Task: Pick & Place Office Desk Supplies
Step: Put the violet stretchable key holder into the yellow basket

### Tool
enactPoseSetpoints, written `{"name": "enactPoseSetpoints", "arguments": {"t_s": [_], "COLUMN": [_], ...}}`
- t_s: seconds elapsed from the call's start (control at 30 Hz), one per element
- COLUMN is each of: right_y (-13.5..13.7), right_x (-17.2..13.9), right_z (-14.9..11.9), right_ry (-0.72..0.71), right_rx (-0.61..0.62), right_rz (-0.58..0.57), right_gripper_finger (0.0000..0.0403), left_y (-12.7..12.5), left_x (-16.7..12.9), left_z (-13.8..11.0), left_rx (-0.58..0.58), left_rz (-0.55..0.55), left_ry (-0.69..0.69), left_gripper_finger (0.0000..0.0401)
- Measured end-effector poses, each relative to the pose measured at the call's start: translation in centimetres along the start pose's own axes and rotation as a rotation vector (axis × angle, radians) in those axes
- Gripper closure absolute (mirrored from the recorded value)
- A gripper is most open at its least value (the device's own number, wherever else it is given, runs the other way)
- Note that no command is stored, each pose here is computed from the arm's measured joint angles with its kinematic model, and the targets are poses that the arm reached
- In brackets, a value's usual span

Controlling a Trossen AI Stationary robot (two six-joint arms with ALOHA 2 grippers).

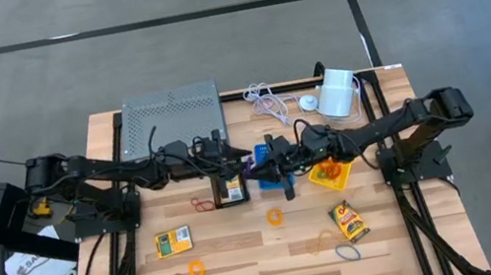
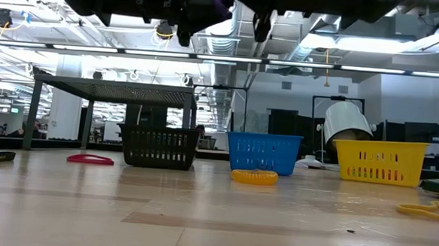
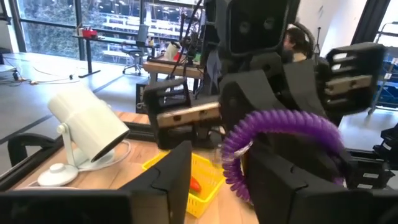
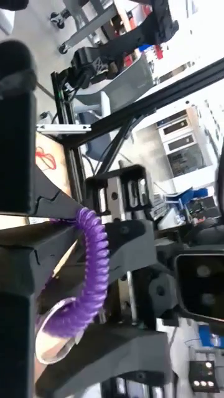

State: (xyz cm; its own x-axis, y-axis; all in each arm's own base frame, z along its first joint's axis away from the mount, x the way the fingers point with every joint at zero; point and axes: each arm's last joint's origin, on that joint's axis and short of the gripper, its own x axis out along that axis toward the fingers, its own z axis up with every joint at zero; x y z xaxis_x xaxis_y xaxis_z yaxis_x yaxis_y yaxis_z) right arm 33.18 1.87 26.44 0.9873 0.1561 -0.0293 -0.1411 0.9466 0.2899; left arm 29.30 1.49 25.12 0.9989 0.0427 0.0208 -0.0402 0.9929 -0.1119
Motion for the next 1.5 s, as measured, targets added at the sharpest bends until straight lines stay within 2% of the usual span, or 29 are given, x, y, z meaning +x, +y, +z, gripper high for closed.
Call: {"name": "enactPoseSetpoints", "arguments": {"t_s": [0.2,0.5,0.73,1.1,1.37,1.5], "right_y": [1.1,1.9,1.5,1.6,1.4,1.0], "right_x": [-1.8,-4.7,-8.0,-14.2,-16.2,-16.5], "right_z": [1.9,3.7,3.9,2.9,0.4,-0.9], "right_ry": [-0.004,0.051,0.208,0.456,0.662,0.7], "right_rx": [-0.039,-0.075,-0.06,0.1,0.219,0.246], "right_rz": [0.009,-0.019,-0.206,-0.504,-0.651,-0.69], "right_gripper_finger": [0.0402,0.0403,0.0403,0.0403,0.0403,0.0403], "left_y": [-0.2,-0.4,-0.4,-0.2,0.0,0.1], "left_x": [-1.1,-3.4,-4.4,-4.8,-5.3,-5.5], "left_z": [1.6,3.1,2.9,1.5,-0.3,-0.9], "left_rx": [0.002,0.002,0.001,0.0,0.0,0.001], "left_rz": [-0.003,0.004,0.016,0.032,0.038,0.034], "left_ry": [-0.026,0.033,0.133,0.278,0.31,0.252], "left_gripper_finger": [0.024,0.0238,0.0238,0.0238,0.0238,0.0238]}}
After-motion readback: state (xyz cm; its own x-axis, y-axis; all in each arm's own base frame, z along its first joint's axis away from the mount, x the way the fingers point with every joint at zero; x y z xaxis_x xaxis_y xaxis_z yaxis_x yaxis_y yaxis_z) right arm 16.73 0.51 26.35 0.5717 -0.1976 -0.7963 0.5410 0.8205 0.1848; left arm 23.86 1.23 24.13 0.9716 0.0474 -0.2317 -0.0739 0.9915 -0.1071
